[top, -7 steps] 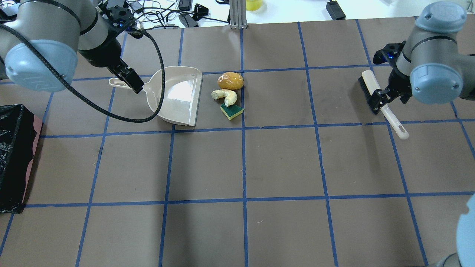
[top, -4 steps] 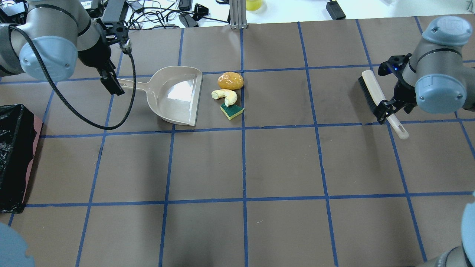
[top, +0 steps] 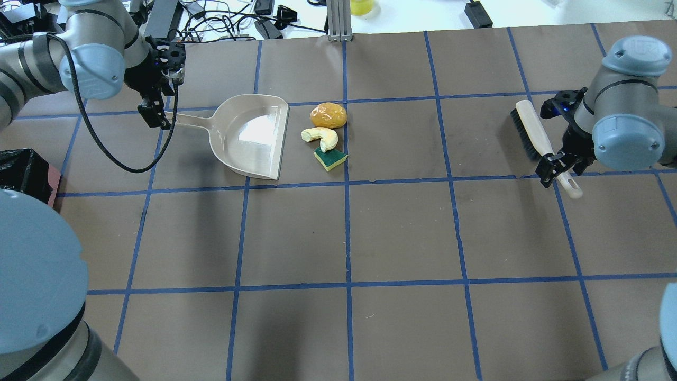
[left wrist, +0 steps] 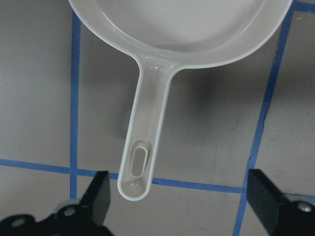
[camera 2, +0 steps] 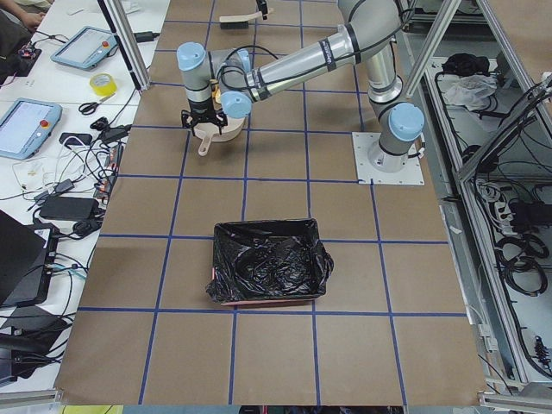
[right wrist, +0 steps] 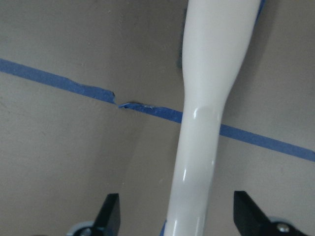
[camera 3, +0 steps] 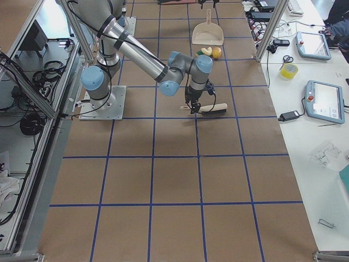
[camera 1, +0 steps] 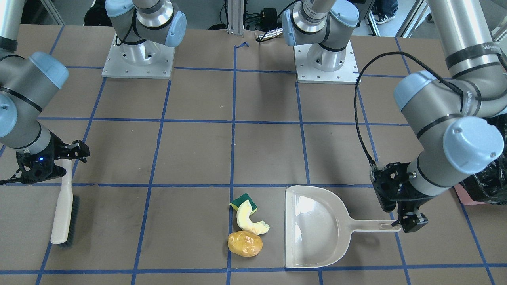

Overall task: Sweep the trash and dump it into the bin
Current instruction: 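Grasp the dustpan handle with the left gripper while the right grasps the brush handle, then lift the white brush with the right gripper and carry it toward the trash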

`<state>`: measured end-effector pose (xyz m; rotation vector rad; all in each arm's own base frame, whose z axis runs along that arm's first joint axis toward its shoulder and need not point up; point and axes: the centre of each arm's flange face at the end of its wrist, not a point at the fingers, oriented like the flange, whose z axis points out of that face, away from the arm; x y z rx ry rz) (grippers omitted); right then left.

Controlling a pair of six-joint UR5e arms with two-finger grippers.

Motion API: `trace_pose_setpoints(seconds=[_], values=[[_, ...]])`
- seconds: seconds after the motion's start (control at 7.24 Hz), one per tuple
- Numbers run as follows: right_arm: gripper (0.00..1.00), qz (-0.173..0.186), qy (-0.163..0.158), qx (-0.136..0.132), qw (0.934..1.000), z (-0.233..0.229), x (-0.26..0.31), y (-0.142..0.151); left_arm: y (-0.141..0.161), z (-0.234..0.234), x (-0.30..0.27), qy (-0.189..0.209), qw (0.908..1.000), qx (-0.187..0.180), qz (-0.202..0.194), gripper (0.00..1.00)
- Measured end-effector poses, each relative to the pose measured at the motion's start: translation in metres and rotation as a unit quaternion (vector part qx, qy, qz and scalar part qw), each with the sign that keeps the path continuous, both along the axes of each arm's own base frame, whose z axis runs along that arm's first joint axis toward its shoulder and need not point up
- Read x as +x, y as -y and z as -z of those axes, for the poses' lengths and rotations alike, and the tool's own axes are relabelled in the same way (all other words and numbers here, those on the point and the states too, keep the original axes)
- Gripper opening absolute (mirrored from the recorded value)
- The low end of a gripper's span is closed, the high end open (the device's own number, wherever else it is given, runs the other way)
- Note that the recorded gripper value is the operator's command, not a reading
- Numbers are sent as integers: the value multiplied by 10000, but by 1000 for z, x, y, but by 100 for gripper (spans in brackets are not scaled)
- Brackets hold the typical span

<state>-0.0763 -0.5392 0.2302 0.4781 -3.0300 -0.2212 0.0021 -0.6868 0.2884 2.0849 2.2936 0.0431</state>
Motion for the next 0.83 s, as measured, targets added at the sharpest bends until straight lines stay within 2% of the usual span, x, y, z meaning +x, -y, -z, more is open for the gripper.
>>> trace_pose_setpoints(seconds=[0.14,0.69,0.83], values=[[54,10,-4,14,10000,0,-1,0,5,13,-5,-11,10000,60,75,100],[42,97,55,210,9997,3,-8,-6,2,35,-5,-24,9997,232,100,100],[35,105,60,222,9997,3,-8,-6,0,42,-4,-22,9997,234,90,94]])
